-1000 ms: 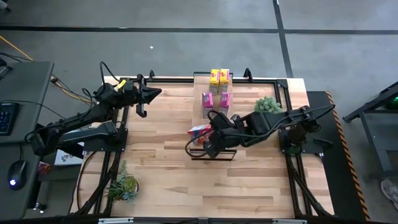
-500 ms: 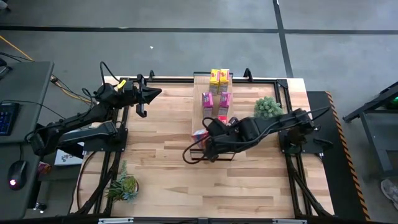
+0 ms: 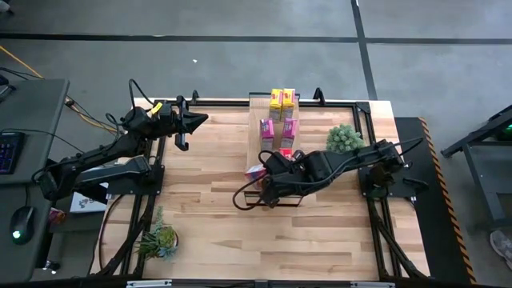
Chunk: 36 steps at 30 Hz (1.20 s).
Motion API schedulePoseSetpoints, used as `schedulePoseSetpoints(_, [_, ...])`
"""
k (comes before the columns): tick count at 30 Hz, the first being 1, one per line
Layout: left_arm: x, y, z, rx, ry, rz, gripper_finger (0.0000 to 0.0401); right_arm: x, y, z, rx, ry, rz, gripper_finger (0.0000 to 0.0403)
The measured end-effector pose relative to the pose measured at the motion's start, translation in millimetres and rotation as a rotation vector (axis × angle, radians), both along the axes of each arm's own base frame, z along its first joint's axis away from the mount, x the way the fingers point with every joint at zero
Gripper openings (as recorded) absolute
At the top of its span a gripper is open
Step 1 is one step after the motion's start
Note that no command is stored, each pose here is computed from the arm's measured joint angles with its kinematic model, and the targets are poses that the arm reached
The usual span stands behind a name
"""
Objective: Stack cereal on shelf
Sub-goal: Put the red cereal box on the shelf, then adjust the cereals box on the shelf
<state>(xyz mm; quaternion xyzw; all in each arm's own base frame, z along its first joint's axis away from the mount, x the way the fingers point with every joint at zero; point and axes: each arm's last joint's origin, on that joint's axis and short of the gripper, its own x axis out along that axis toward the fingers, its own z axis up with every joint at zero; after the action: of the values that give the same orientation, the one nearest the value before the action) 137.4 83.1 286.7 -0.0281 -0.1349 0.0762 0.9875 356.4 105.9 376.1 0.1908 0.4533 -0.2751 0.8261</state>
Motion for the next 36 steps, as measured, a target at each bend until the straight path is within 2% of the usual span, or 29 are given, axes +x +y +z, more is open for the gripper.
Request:
schedulePoseSetpoints(15, [0, 0, 0, -0.003, 0.004, 0.0, 0.0, 3, -1, 2, -0.061, -0.049, -0.019, 0.0234])
schedulePoseSetpoints(26, [0, 0, 0, -0.002, 0.004, 0.0, 0.0, 8, -2, 9, -0.197, -0.091, 0.086, 0.0236])
schedulePoseSetpoints(31, [0, 0, -1, -0.003, 0.005, 0.001, 0.0, 1, -1, 31, -0.259, -0.139, 0.11, 0.0236])
schedulePoseSetpoints(36, [0, 0, -1, -0.007, 0.01, 0.001, 0.0, -10, 7, 43, -0.262, -0.132, 0.156, 0.0229])
